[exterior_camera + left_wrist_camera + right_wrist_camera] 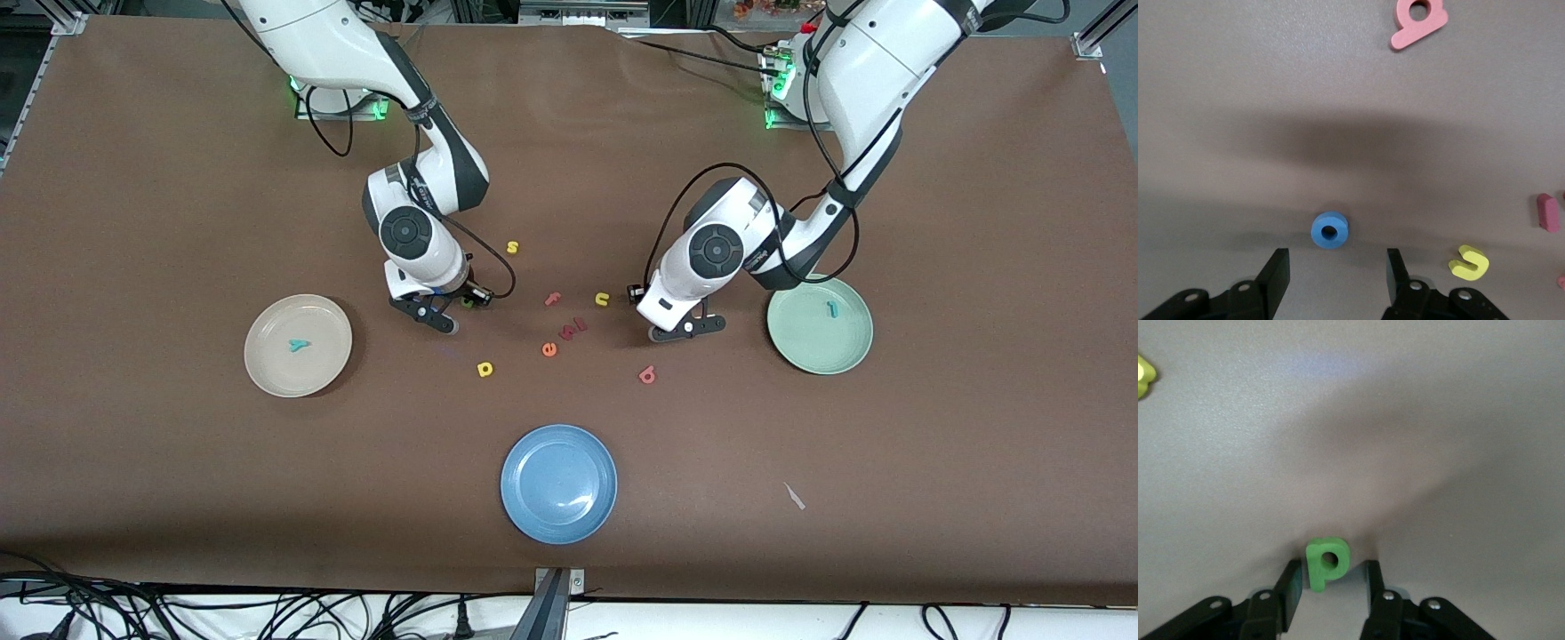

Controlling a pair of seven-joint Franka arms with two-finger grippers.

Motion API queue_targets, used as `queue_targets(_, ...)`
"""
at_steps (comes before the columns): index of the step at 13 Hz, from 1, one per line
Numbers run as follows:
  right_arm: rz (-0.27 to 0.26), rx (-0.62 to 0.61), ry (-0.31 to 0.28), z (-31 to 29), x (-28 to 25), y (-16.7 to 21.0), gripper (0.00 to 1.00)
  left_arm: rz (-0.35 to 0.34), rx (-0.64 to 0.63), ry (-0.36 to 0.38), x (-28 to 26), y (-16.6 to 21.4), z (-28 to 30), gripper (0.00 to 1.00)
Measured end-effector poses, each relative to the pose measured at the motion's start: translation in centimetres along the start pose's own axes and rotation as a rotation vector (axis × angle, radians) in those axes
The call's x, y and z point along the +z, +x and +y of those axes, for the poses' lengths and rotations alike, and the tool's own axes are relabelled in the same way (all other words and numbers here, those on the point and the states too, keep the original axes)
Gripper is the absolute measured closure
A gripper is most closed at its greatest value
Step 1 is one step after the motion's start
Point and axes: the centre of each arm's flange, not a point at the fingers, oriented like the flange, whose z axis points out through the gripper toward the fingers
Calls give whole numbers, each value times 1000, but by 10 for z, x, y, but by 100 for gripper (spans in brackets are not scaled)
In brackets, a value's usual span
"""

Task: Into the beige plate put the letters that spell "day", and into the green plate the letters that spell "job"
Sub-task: 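Grasp the green p with the right gripper while the left gripper grasps o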

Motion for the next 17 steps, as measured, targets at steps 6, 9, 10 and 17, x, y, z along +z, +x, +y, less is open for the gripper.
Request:
queue_targets(6,3,-1,2,0,-1,1,67,22,25,7,18,5,-3,43)
queue_targets(9,4,-2,3,-1,-2,1,73,20,24,3,22,5,-3,48)
queue_targets(10,4,-2,3,-1,-2,1,74,20,24,3,22,5,-3,53)
queue_targets(17,5,-3,3,-1,-2,2,74,23,21,4,20,6,-4,75)
